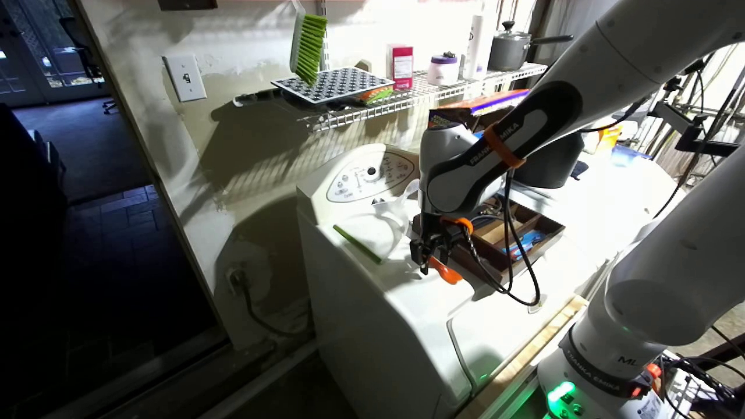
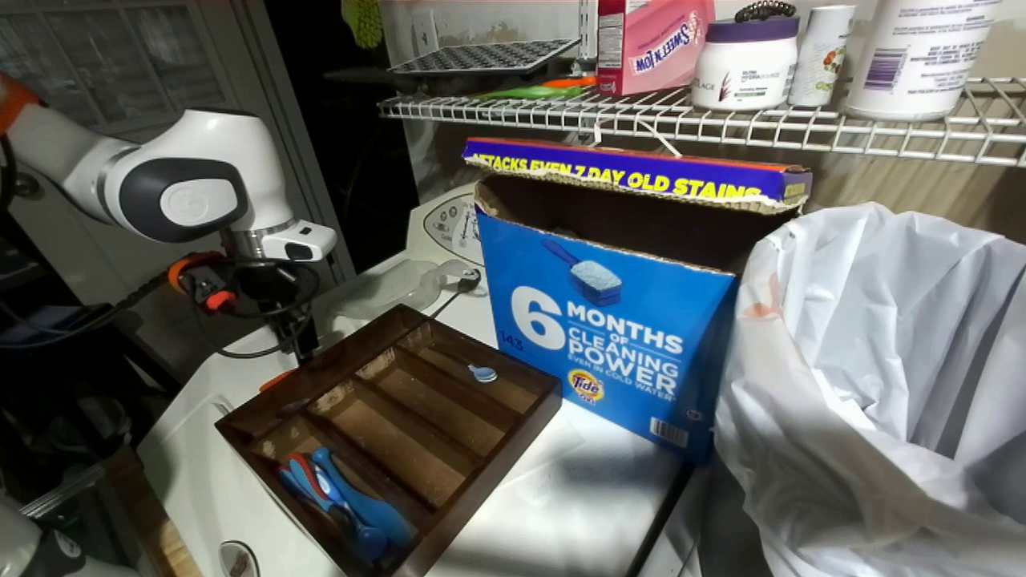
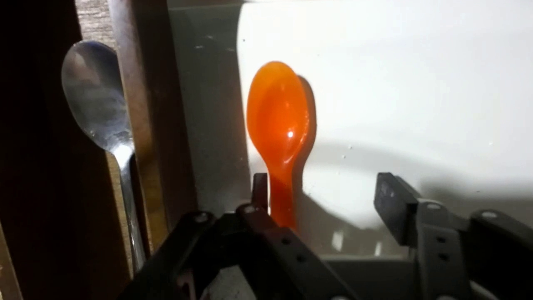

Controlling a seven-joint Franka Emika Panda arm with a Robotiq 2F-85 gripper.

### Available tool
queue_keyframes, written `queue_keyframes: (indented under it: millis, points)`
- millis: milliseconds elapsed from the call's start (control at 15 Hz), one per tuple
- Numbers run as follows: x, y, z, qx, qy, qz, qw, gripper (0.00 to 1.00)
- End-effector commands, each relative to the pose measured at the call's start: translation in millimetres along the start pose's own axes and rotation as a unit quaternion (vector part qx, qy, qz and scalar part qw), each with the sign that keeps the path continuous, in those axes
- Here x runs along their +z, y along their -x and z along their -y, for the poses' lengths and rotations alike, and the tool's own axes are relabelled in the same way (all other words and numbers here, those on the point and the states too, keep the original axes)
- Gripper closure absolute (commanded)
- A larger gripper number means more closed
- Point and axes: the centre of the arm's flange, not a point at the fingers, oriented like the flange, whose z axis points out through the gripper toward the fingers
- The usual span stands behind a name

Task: Put both the grey and orange spoons in the brown rack

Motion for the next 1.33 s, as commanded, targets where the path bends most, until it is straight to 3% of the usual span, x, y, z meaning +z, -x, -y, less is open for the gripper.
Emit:
queue_keyframes:
  millis: [0, 67, 200, 600, 1000, 1267]
  points:
    - [15, -8, 0, 0.01, 0.013, -0.002, 0.9999, 0.25]
    - [17, -9, 0, 0.011, 0.017, -0.001, 0.9998, 0.59]
    - [17, -10, -1, 0.011, 0.023, -0.002, 0.9997, 0.56]
    - [5, -11, 1, 0.005, 0.043, -0.012, 0.999, 0.98]
    - [-23, 1, -9, -0.009, 0.053, -0.026, 0.9982, 0.96]
    - [-62, 11, -15, -0.029, 0.045, -0.06, 0.9968, 0.96]
